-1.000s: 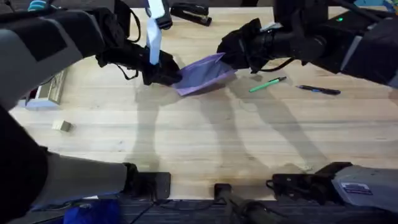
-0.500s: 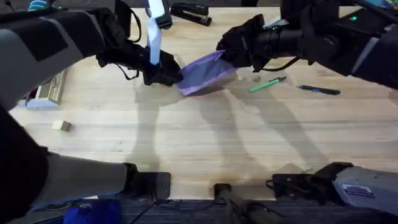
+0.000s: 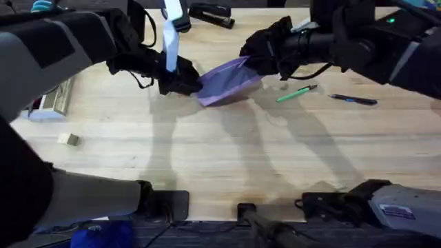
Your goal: Unzip the bag, pick up the pens from the table one at a time and place them inside, then zip the bag closed.
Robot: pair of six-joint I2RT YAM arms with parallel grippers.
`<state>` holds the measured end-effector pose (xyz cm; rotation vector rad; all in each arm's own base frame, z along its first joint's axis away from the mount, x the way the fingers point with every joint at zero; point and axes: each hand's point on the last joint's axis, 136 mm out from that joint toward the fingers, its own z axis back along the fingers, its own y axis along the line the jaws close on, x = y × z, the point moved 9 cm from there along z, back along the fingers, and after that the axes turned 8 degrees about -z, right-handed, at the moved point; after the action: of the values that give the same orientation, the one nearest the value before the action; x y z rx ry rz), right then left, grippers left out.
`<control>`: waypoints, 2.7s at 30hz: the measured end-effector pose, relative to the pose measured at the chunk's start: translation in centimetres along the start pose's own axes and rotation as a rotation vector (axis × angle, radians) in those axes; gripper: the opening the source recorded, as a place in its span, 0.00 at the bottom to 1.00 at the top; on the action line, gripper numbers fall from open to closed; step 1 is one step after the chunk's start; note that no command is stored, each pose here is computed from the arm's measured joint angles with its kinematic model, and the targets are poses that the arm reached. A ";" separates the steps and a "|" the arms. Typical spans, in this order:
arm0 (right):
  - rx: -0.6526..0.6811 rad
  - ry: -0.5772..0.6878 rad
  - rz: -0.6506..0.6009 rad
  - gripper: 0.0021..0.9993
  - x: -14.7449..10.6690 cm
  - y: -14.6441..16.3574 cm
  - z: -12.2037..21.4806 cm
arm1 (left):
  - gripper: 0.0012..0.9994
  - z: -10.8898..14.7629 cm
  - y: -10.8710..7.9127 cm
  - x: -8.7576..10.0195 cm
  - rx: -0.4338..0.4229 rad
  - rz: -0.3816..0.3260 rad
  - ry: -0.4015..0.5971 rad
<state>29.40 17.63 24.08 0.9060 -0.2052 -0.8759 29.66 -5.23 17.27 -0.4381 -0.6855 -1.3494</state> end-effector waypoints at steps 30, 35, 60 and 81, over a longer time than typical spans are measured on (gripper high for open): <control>0.037 0.041 0.110 0.03 -4.4 0.7 -3.0 | 0.04 0.3 0.2 -1.1 0.023 0.020 0.090; 0.037 0.056 0.124 0.03 -5.1 0.8 -3.1 | 0.04 0.4 0.1 -1.1 0.022 0.022 0.094; -0.020 0.037 0.065 0.03 -2.8 0.0 -2.6 | 0.04 0.3 0.2 -0.9 0.022 0.014 0.077; -0.141 0.049 -0.015 1.00 -0.6 -2.1 -2.7 | 0.04 0.0 0.1 -0.3 0.009 -0.002 0.041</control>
<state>29.17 19.08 20.93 0.7974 -0.0928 -0.8698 29.70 -5.04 17.06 -0.4016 -0.6575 -1.3538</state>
